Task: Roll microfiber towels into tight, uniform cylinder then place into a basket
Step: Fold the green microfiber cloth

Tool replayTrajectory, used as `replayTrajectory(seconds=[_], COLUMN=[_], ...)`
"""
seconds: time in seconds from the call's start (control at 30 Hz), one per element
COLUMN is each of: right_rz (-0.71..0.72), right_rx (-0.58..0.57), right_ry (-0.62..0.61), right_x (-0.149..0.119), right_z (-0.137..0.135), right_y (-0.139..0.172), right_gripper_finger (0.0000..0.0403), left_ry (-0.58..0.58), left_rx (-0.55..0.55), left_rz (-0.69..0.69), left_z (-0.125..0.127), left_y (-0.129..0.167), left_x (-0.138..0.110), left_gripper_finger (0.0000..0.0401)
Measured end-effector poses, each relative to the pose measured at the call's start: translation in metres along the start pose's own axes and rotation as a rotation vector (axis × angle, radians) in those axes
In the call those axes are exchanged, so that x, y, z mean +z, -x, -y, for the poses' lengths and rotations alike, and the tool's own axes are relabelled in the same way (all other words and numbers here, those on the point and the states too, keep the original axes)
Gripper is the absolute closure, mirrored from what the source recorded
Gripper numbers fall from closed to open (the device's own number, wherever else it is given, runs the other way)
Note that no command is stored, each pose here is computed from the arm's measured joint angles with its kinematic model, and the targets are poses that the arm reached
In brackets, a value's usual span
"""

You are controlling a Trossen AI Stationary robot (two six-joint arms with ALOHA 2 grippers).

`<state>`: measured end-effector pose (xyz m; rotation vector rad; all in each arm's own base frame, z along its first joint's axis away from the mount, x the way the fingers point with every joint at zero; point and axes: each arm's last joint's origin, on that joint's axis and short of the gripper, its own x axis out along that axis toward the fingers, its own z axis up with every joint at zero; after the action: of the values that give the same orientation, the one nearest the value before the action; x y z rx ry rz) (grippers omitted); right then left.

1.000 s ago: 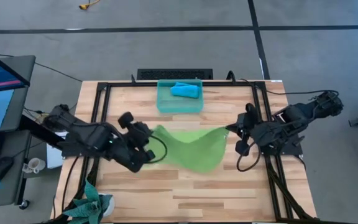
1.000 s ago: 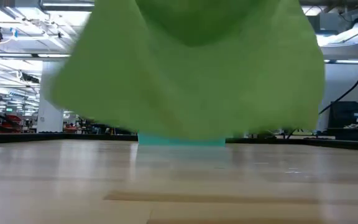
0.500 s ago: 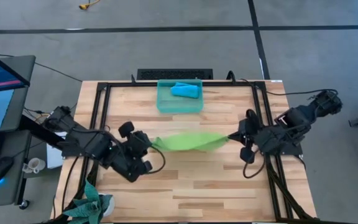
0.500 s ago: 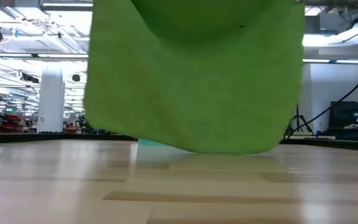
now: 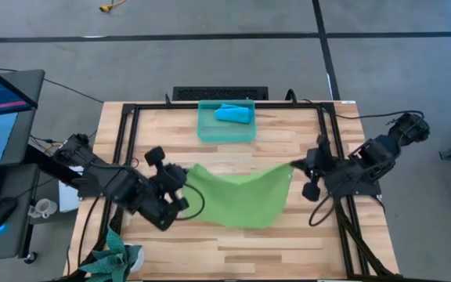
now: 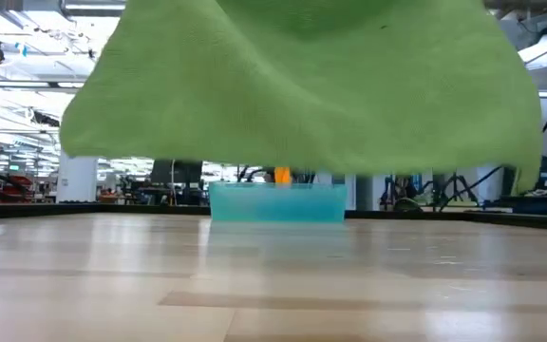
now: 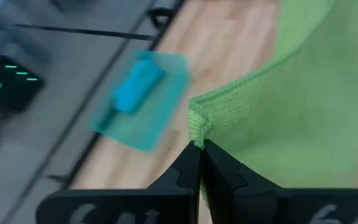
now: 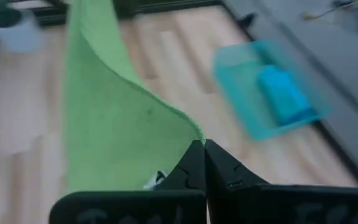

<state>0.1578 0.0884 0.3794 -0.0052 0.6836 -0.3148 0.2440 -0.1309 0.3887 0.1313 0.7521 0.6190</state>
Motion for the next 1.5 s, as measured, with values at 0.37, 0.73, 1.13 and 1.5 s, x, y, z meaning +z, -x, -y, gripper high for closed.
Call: replayTrajectory(seconds=[0.37, 0.73, 1.13, 1.5], right_rz=[0.045, -0.157, -0.411, -0.589], right_rx=[-0.244, -0.029, 0.159, 0.043], right_ry=[0.159, 0.189, 0.090, 0.128], right_x=[0.001, -0.058, -0.123, -0.135], right_z=[0.016, -0.049, -0.135, -0.140], right_y=[-0.004, -0.029, -0.067, -0.115], right_gripper_finger=[0.0395, 0.0395, 0.0395, 0.0395], left_ry=[-0.131, 0.031, 0.292, 0.462], left_rx=[0.224, -0.131, -0.394, -0.423], left_rz=[0.008, -0.003, -0.043, -0.203], left_z=[-0.029, 0.051, 0.107, 0.111], left_y=[-0.033, -0.044, -0.052, -0.059], left_x=[0.017, -0.033, -0.113, -0.151], left_gripper_finger=[0.0401, 0.0401, 0.0401, 0.0401])
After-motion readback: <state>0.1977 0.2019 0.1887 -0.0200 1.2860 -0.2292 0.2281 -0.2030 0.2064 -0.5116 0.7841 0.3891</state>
